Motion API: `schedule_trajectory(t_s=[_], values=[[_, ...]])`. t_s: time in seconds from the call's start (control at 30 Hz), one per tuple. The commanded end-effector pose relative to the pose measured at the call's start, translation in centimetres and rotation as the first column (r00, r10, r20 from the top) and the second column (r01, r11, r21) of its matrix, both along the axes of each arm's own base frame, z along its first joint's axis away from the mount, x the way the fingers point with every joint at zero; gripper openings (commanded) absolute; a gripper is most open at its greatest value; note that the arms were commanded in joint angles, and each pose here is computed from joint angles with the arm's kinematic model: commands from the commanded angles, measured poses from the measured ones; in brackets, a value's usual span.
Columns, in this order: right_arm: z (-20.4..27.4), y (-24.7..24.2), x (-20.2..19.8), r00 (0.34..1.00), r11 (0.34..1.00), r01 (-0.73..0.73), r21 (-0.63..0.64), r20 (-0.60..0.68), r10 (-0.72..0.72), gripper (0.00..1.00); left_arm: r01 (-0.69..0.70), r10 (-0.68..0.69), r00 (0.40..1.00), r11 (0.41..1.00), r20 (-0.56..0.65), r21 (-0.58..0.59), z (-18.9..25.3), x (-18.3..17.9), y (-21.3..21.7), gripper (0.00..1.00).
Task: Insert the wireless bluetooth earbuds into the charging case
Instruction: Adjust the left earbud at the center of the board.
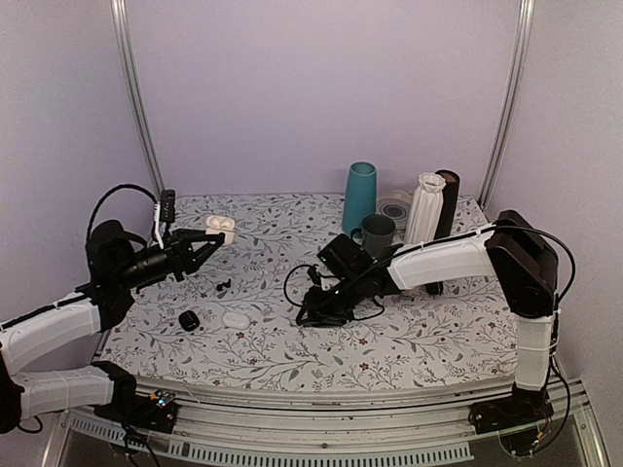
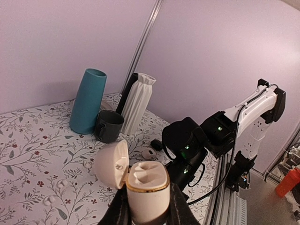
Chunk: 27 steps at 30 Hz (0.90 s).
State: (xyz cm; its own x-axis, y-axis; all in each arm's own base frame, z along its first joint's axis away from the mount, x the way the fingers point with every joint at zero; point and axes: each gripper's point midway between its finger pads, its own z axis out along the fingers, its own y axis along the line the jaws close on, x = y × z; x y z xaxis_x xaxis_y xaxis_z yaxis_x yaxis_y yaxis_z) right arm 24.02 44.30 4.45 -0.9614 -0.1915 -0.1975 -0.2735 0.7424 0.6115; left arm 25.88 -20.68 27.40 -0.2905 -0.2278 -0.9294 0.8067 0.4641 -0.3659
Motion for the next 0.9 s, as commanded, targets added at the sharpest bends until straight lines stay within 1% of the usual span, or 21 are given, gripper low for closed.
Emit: schedule_trajectory(t_s=[0.0, 0.3, 0.5, 0.87], values=[[-1.0, 0.3, -0.1, 1.0, 1.0, -0.002, 0.001, -0.014, 0.002, 0.43, -0.008, 0.009, 0.999, 1.0, 0.038, -0.019, 1.1, -0.1, 0.5, 0.0], [-1.6, 1.0, 0.3, 1.0, 1.0, -0.006, 0.0, -0.016, 0.006, 0.43, -0.001, 0.003, 0.999, 0.999, 0.048, -0.032, 1.9, -0.4, 0.5, 0.0], [-1.3, 1.6, 1.2, 1.0, 1.0, -0.01, -0.004, 0.015, 0.01, 0.43, -0.003, 0.005, 0.999, 0.999, 0.044, -0.035, 1.8, -0.5, 0.6, 0.0], [-2.0, 1.4, 3.0, 0.995, 0.995, -0.016, -0.102, 0.099, 0.026, 0.44, 0.002, 0.0, 0.999, 0.999, 0.045, -0.04, 2.1, -0.6, 0.5, 0.0]])
